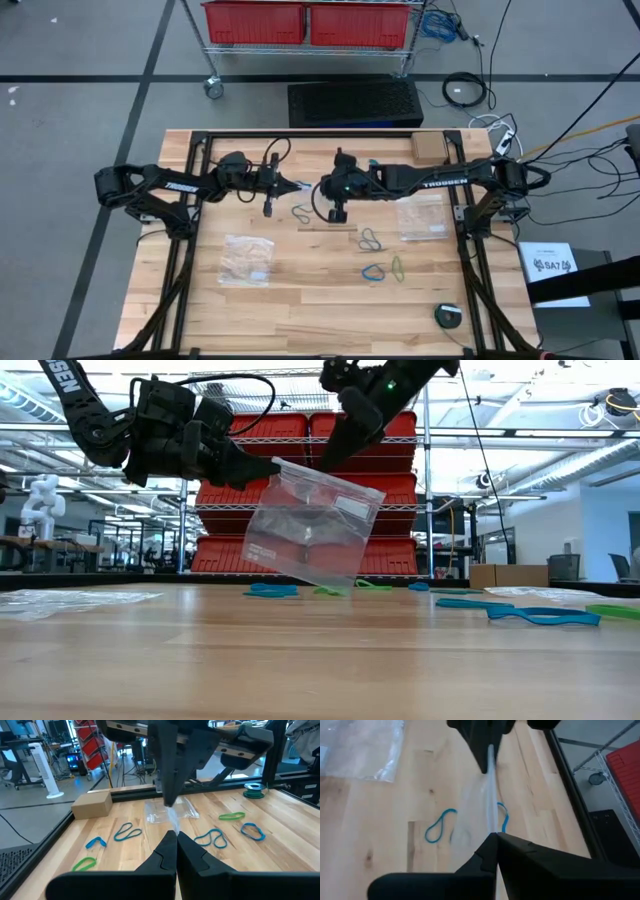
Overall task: Sort rubber bands
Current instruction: Open the top left transparent zip bag
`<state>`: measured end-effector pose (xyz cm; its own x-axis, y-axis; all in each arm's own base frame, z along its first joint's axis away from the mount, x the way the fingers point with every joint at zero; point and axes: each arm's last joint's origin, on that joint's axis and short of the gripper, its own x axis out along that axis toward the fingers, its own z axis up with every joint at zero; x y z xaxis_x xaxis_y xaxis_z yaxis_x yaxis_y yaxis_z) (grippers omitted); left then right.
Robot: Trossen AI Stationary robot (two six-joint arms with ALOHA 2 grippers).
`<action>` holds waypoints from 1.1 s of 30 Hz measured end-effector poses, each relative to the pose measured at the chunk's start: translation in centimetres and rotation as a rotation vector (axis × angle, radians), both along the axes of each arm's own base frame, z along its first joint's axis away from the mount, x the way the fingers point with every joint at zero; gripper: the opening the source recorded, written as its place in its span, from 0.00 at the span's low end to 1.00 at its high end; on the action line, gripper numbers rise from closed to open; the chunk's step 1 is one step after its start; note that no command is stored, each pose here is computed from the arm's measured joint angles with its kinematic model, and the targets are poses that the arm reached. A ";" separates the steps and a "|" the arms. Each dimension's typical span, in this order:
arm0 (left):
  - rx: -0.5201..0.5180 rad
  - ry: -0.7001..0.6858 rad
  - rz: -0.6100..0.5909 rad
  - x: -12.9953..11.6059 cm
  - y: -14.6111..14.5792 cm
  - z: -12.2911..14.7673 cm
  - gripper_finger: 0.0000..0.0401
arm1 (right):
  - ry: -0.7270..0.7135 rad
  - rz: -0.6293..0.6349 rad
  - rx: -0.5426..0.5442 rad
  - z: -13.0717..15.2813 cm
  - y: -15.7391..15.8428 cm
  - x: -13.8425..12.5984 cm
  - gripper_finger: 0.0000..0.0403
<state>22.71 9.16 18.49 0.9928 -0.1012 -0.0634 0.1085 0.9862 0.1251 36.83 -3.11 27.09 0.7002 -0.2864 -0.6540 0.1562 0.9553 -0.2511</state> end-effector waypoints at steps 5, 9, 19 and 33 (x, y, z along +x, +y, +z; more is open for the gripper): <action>0.000 0.000 0.000 0.0 0.0 0.0 0.00 | 0.000 0.003 0.004 0.0 0.0 0.0 0.00; 0.000 0.000 0.000 0.0 0.0 0.0 0.00 | 0.002 0.007 -0.002 0.0 0.0 0.0 0.00; 0.000 0.000 0.000 0.0 0.0 0.0 0.00 | 0.003 0.022 -0.024 0.1 -0.1 0.0 0.00; 0.000 0.000 0.000 0.0 0.0 0.0 0.00 | 0.023 0.024 -0.027 -0.6 -0.5 0.4 0.00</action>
